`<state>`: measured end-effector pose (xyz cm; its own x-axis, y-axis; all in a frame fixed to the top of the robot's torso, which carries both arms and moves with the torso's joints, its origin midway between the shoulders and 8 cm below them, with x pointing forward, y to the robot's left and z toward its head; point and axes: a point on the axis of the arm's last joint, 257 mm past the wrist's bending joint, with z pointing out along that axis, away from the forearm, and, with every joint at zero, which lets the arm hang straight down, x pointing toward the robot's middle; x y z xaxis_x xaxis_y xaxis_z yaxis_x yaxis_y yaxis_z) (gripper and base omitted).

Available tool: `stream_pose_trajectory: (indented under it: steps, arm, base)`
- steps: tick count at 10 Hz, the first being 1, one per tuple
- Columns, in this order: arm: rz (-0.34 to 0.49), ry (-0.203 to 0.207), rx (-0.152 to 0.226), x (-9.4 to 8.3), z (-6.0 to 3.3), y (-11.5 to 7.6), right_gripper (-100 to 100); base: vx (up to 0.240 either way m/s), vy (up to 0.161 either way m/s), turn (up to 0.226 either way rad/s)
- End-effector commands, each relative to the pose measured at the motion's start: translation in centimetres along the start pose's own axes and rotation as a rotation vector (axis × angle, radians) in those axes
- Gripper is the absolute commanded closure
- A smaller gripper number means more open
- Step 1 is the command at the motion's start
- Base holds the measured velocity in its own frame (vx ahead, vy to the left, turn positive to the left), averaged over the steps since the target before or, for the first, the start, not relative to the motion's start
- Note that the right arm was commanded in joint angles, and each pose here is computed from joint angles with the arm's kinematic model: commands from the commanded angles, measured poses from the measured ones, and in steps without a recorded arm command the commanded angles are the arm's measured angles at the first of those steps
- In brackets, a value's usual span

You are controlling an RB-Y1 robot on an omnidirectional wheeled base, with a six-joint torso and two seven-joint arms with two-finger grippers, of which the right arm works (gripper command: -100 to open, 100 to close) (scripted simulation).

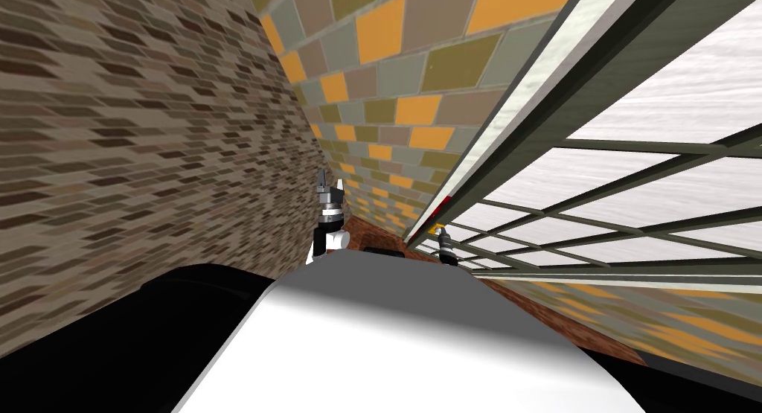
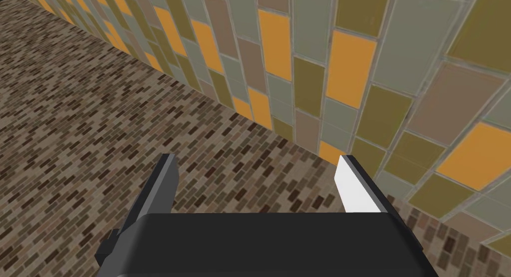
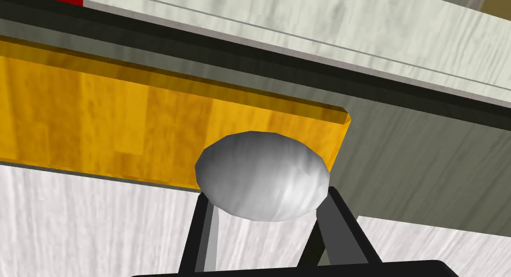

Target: Pull the door open

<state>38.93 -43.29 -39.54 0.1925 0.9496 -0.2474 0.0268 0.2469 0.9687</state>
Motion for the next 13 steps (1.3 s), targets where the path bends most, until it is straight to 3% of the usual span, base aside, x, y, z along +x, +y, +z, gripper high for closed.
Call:
stream_pose_trajectory:
  steps: [1, 13]
  arm:
    - [0.061, 0.005, 0.003, 0.64, -0.02, -0.16, 100]
    - [0.395, -0.013, 0.005, 0.90, 0.81, -0.09, 100]
  base:
    - [-0.033, -0.020, 0.045]
    - [-0.043, -0.014, 0.037]
